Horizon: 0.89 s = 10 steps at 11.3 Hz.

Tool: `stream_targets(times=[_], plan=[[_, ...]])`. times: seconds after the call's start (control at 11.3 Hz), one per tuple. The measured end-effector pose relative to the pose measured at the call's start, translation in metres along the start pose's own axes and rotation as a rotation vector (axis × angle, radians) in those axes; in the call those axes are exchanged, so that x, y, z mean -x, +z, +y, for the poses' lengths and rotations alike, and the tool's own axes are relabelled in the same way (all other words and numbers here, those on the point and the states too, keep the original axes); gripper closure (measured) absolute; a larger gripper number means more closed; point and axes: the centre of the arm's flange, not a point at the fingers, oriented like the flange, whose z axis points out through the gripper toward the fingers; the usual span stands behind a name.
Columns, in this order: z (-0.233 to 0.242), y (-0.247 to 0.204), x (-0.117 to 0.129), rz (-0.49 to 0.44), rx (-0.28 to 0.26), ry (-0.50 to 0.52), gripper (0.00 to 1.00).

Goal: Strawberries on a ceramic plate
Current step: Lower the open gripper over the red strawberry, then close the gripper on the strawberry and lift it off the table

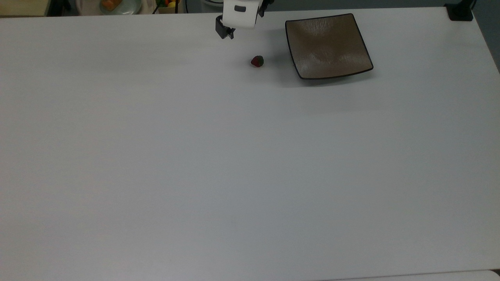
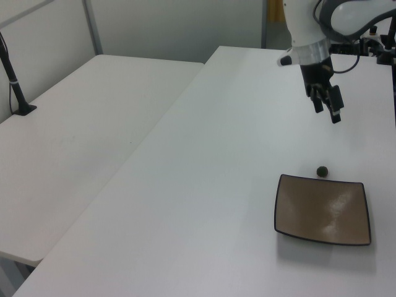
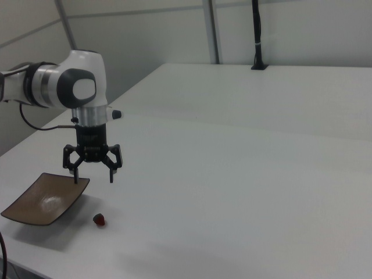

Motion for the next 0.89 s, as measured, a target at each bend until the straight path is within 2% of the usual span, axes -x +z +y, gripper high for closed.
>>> stream_targets(times=[0.44, 0.89], plan=[[-0.011, 0.06, -0.012, 0.027, 0.031, -0.03, 0.0], [-0.026, 0.112, -0.023, 0.119, 0.097, -0.07, 0.0]])
